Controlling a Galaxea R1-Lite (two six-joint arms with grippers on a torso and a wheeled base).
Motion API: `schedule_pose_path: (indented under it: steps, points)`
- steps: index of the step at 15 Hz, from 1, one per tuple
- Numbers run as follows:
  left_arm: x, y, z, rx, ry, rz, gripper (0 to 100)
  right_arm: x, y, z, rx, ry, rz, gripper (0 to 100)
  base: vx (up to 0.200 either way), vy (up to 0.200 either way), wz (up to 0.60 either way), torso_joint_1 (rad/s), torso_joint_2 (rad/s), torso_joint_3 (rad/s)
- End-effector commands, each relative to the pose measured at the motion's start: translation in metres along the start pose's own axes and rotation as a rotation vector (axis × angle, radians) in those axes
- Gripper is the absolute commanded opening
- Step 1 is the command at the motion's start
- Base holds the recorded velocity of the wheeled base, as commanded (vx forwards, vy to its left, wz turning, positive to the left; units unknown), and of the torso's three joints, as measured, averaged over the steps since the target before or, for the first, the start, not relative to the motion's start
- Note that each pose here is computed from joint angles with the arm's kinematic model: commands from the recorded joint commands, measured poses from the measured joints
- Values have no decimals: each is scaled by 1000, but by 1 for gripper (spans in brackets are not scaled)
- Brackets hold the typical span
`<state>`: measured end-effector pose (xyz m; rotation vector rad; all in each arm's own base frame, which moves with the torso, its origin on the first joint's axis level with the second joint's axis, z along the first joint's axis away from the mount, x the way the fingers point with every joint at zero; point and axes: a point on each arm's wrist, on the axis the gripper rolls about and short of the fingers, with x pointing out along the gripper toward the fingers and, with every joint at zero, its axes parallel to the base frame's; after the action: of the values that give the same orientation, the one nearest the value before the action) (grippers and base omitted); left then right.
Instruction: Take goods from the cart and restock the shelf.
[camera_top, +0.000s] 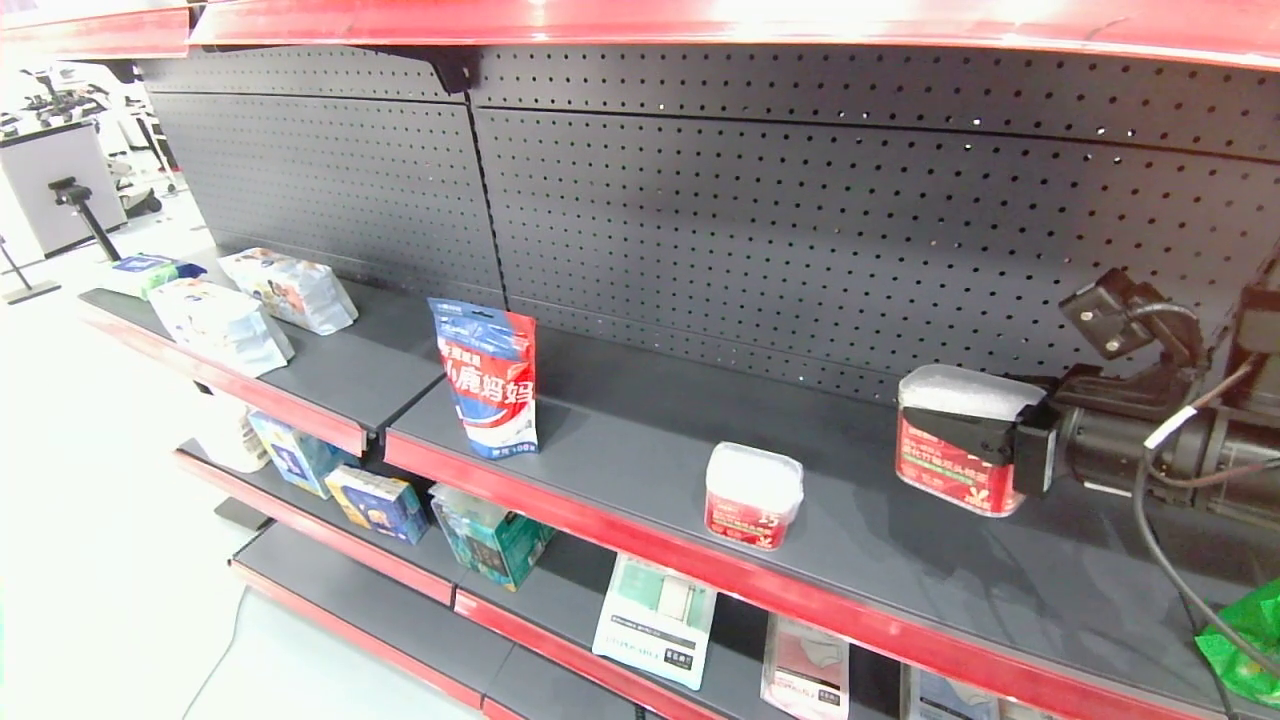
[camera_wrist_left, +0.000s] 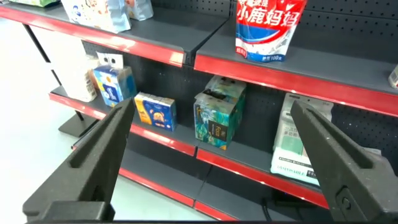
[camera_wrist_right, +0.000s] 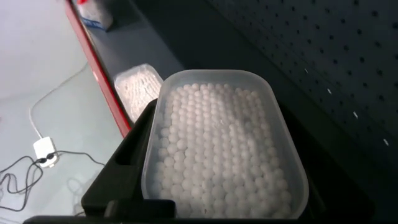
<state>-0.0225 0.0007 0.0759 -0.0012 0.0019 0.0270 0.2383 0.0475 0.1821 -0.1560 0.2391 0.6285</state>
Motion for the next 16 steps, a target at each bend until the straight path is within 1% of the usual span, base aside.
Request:
schedule_pose_path:
  steps: [1, 3, 5, 7, 8, 10, 12, 13, 16]
  points:
    - [0, 0, 0, 0, -2, -1, 100, 34, -16, -27, 32, 52, 61, 0, 0, 0, 0, 0, 0, 0]
    - [0, 0, 0, 0, -2, 1, 100, 47, -26, -30, 31, 30, 59, 0, 0, 0, 0, 0, 0, 0]
    - [0, 0, 0, 0, -2, 1, 100, 64, -40, -31, 27, 13, 87, 0, 0, 0, 0, 0, 0, 0]
    - [0, 0, 0, 0, -2, -1, 100, 82, -58, -37, 22, -10, 83, 0, 0, 0, 0, 0, 0, 0]
    - [0, 0, 0, -2, -2, 1, 100, 88, -61, -38, 15, -23, 94, 0, 0, 0, 0, 0, 0, 0]
    - [0, 0, 0, 0, -2, -1, 100, 100, -61, -44, 5, -22, 140, 0, 0, 0, 0, 0, 0, 0]
    - [0, 0, 0, 0, -2, 1, 100, 111, -62, -52, -34, -21, 162, 0, 0, 0, 0, 0, 0, 0]
    - [0, 0, 0, -2, -2, -1, 100, 116, -56, -54, -45, -17, 192, 0, 0, 0, 0, 0, 0, 0]
    - [0, 0, 0, 0, -2, -1, 100, 126, -50, -60, -41, -7, 222, 0, 0, 0, 0, 0, 0, 0]
